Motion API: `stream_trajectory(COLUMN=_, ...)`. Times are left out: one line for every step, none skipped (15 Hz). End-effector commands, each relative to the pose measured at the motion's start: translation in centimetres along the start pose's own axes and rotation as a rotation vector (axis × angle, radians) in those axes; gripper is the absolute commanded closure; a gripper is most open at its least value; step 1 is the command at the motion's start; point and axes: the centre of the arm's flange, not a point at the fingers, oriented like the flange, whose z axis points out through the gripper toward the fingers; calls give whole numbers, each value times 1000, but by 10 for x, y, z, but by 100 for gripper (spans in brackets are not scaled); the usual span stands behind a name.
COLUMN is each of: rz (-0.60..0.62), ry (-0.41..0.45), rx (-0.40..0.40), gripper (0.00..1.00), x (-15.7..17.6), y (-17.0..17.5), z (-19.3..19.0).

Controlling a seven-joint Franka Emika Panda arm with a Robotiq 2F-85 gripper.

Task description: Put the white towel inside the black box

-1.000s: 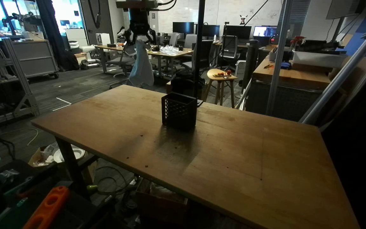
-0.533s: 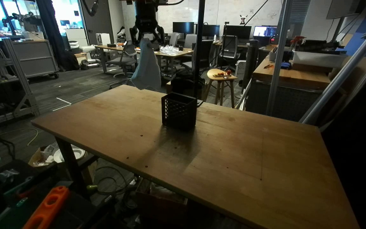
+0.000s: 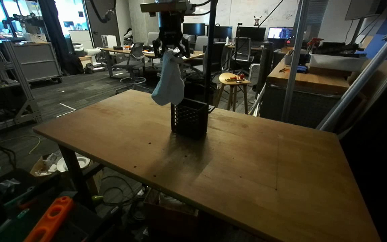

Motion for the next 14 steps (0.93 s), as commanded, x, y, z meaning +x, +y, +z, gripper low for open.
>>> stream_trajectory(rz=23, ry=40, rx=-17, gripper=100, x=-11, y=29, z=8)
stream_trajectory(rz=35, ry=48, rx=-16, gripper=100, x=-12, y=35, z=11)
stream_trajectory(rz=45, ry=55, rx=-12, gripper=100, x=-10, y=39, z=18)
stream_trajectory(rz=44, ry=64, rx=-10, gripper=100, x=-7, y=43, z=23)
stream_trajectory(rz=46, ry=71, rx=-9, gripper=100, x=-4, y=46, z=27)
stream_trajectory(rz=47, ry=77, rx=-10, gripper=100, x=0, y=47, z=32)
stream_trajectory(rz=45, ry=86, rx=-7, gripper=100, x=5, y=46, z=36)
stream_trajectory(rz=40, ry=97, rx=-1, gripper=100, x=11, y=42, z=40)
stream_trajectory(rz=32, ry=102, rx=0, gripper=100, x=16, y=39, z=46)
stream_trajectory(rz=23, ry=108, rx=5, gripper=100, x=22, y=35, z=51)
stream_trajectory(rz=18, ry=113, rx=10, gripper=100, x=26, y=31, z=56)
stream_trajectory(rz=16, ry=114, rx=15, gripper=100, x=29, y=27, z=65)
stream_trajectory(rz=14, ry=117, rx=22, gripper=100, x=31, y=23, z=71)
stream_trajectory(rz=13, ry=116, rx=32, gripper=100, x=31, y=18, z=81)
